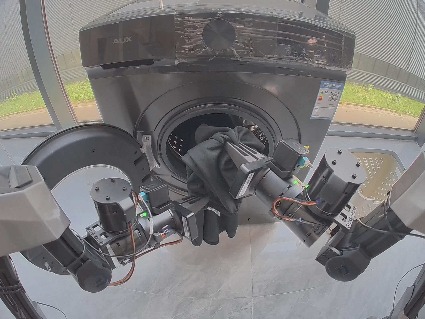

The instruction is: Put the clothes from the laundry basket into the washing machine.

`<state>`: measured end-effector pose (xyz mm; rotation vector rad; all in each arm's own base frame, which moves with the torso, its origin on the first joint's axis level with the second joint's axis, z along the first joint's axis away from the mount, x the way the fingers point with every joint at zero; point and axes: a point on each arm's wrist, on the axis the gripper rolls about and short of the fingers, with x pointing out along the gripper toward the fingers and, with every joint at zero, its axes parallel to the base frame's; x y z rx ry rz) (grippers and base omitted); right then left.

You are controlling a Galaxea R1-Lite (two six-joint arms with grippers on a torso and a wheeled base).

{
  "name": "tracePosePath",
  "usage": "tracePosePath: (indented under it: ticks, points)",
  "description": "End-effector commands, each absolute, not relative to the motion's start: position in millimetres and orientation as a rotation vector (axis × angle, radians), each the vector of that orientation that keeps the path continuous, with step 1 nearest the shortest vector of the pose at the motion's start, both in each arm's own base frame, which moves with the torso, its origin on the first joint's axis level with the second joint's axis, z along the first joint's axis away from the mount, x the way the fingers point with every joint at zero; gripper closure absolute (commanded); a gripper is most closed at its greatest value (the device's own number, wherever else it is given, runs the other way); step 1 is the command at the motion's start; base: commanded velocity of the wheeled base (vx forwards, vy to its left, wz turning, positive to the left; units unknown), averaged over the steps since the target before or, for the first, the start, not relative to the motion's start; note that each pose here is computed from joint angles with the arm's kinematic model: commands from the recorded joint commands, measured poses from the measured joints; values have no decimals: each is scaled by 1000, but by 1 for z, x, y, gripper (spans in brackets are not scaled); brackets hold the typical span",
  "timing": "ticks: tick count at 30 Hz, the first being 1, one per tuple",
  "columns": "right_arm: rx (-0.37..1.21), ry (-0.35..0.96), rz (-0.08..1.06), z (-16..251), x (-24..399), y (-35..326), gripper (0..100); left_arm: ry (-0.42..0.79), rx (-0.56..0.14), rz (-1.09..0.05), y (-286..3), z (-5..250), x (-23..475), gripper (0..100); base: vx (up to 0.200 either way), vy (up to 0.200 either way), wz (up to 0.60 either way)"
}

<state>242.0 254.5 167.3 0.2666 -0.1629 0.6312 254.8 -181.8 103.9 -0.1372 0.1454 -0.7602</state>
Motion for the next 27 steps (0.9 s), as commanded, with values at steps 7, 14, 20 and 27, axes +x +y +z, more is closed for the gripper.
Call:
tracePosePath:
  ticks: [7,14,20,27]
  points:
    - [267,-166,636,168,240,255,100,180,-131,-737,-183,91,263,0,0,0,0]
    - [270,-169,640,168,239,256,100,161,-135,-715,-188,88,276,0,0,0,0]
    - [275,-177,641,169,239,256,100,132,-141,-705,-189,90,279,100,0,0,0]
    - [274,-176,641,167,239,256,100,111,-148,-704,-189,94,278,100,0,0,0]
